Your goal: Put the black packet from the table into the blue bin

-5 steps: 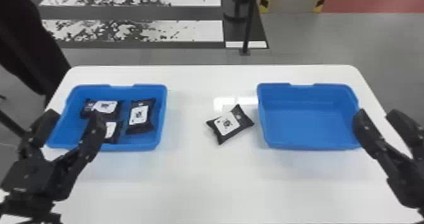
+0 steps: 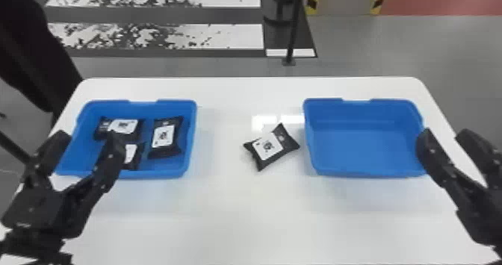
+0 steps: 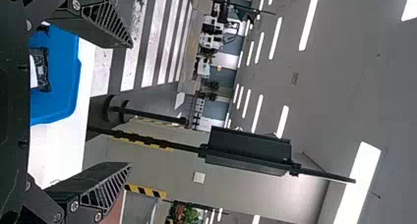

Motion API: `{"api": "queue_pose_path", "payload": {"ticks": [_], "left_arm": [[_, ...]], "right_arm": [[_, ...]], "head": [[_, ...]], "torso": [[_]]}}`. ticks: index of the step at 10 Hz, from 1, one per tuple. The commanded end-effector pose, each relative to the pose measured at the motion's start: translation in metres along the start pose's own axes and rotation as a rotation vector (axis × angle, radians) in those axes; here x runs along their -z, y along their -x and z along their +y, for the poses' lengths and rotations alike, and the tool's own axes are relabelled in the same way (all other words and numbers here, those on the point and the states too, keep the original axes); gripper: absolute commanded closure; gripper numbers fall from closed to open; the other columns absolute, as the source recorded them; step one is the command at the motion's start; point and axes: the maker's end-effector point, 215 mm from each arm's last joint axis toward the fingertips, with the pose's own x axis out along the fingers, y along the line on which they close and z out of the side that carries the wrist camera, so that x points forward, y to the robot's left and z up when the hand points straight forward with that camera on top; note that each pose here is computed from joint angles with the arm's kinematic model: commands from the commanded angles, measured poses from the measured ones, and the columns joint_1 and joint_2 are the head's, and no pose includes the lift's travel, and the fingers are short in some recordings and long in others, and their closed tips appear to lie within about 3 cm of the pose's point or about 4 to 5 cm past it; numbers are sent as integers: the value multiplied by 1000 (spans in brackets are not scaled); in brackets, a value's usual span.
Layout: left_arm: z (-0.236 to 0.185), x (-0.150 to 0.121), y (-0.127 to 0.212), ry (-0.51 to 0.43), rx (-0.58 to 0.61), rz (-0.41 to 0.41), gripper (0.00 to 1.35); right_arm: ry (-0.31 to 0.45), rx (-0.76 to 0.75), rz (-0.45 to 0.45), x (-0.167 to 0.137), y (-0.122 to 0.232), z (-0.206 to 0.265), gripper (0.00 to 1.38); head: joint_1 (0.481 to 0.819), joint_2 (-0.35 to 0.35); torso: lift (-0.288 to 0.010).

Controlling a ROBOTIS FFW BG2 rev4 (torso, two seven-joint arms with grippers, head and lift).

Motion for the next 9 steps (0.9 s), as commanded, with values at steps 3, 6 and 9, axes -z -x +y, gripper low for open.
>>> {"api": "queue_pose_path", "payload": {"ticks": [3,6,9], "left_arm": [[-27,1,-15,-53,88,6,177],[-58,40,-45,-92,210,92,179],[-112,93,-88,-63,356,193,177]], "right_arm": [[-1,1,1,1,0,0,504],[2,2,-3,0,-2,-1,504],[4,2,-7,0,-5,-1,504]], "head": [[695,-19],[695,-88],[695,-143]], "torso": [[-110],[-110],[-110]]}}
